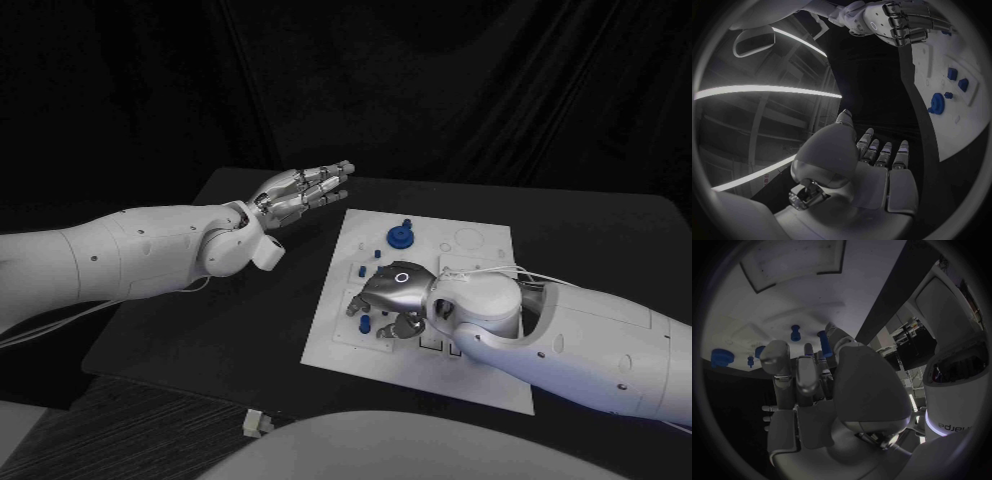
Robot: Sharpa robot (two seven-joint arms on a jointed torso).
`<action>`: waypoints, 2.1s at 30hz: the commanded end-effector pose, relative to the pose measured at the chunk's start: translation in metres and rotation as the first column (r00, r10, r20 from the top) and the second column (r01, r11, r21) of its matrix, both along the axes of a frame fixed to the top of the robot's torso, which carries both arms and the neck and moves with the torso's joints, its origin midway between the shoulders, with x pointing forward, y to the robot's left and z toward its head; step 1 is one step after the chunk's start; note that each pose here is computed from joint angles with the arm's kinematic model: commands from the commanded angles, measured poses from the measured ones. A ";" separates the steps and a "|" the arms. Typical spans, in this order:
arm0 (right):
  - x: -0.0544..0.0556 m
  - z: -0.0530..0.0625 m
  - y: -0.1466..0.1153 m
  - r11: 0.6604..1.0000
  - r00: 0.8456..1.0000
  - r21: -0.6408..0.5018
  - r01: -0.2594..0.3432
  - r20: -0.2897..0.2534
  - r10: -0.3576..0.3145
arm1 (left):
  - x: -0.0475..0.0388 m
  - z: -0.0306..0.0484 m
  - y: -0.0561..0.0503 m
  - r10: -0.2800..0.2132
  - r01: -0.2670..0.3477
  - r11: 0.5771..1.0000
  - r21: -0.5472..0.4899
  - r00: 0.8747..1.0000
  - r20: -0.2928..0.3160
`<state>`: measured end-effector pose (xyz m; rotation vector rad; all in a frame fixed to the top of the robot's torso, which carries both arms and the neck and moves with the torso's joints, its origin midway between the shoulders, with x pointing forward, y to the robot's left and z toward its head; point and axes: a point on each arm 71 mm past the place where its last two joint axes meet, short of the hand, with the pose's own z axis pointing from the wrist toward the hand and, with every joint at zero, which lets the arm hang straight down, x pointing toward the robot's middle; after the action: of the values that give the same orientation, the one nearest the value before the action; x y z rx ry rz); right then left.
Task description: Assemble the parts on the task board
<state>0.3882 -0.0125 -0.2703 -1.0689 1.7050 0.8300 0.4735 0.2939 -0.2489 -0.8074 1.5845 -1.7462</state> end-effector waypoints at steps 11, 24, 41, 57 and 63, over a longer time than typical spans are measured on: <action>0.001 0.028 -0.014 0.978 0.994 0.209 -0.011 0.107 -0.012 | -0.0008 0.0046 0.000 -0.002 0.005 0.999 -0.054 0.999 0.048; 0.045 0.117 -0.102 0.875 0.937 0.364 0.318 0.017 -0.348 | 0.0002 0.0040 -0.002 -0.002 0.004 0.999 -0.052 0.999 0.048; 0.062 0.089 -0.178 0.684 0.680 -0.188 0.705 -0.093 -0.727 | 0.0010 0.0034 -0.004 -0.007 0.010 0.999 -0.052 0.999 0.046; 0.057 0.059 -0.178 0.583 0.548 -0.371 0.723 -0.208 -0.810 | 0.0006 0.0033 -0.004 -0.008 0.011 0.999 -0.053 0.999 0.045; 0.057 0.052 -0.177 0.565 0.525 -0.374 0.736 -0.213 -0.824 | 0.0005 0.0032 -0.004 -0.011 0.013 0.998 -0.055 0.999 0.044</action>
<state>0.4461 -0.1861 -0.2152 -0.1878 2.3280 0.2538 0.4748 0.2905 -0.2502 -0.8055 1.5882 -1.7520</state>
